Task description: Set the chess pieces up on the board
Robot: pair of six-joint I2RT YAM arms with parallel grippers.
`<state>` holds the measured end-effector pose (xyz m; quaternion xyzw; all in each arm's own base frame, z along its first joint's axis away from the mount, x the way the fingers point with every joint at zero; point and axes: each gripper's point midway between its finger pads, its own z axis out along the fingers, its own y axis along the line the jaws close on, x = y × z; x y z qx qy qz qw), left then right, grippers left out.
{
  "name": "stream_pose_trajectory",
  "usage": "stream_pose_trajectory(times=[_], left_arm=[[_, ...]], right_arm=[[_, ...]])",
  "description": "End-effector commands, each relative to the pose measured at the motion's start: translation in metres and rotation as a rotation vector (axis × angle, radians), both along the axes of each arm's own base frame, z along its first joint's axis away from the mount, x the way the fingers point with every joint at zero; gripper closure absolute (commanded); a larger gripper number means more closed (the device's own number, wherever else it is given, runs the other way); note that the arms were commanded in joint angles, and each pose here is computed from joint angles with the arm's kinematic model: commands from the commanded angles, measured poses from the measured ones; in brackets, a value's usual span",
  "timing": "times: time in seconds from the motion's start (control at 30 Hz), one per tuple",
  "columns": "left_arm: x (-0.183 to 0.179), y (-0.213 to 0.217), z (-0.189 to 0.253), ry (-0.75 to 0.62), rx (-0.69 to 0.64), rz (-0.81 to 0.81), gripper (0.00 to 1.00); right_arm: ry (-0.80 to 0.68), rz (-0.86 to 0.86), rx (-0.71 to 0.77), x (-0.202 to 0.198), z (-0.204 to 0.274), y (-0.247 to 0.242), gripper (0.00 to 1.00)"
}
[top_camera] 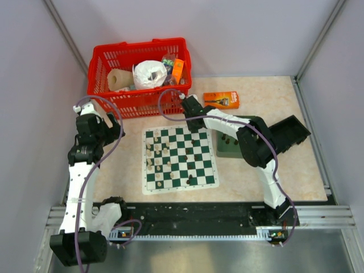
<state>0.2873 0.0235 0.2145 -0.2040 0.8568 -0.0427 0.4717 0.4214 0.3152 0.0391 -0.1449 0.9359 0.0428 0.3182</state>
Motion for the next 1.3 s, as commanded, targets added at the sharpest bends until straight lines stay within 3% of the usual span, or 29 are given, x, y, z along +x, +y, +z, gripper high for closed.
stream_pose_trajectory(times=[0.0,0.63,0.93,1.27], left_arm=[[0.005,0.000,0.010,-0.049,-0.001,0.001,0.01],[0.005,-0.001,0.009,-0.050,-0.002,-0.001,0.01],[0.005,-0.001,0.009,-0.050,-0.003,-0.003,0.01],[0.005,0.000,0.011,-0.052,-0.001,0.001,0.01]], right_arm=[[-0.089,-0.060,0.044,0.025,0.038,-0.007,0.85],[-0.061,-0.055,0.038,0.024,0.022,-0.005,0.82],[-0.060,-0.043,0.044,0.023,0.026,-0.004,0.71],[-0.142,-0.009,0.126,0.016,0.094,-0.003,0.58]])
